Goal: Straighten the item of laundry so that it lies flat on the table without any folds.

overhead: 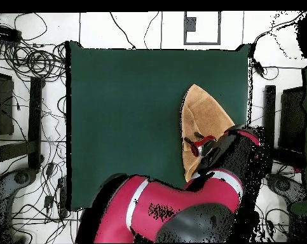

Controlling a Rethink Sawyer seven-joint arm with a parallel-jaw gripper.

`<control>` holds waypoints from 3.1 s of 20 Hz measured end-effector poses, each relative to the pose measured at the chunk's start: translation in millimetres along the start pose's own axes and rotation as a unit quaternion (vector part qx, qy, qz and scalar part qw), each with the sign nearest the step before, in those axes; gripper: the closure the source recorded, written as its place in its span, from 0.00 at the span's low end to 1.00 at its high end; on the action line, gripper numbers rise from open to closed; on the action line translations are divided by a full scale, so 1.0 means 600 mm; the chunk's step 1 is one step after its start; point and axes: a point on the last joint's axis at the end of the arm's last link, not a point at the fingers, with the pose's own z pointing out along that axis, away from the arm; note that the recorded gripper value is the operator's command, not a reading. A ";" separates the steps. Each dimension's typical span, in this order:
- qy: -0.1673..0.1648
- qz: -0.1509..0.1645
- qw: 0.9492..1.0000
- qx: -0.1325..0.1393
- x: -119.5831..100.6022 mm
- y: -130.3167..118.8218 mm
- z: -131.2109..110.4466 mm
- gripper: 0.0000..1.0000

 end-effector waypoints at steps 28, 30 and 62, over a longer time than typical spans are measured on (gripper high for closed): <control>0.100 0.202 0.974 -0.019 0.009 0.021 -0.028 0.00; 0.101 0.202 0.974 -0.020 0.009 0.022 -0.028 0.00; 0.031 0.268 0.963 -0.004 0.031 0.022 -0.021 0.00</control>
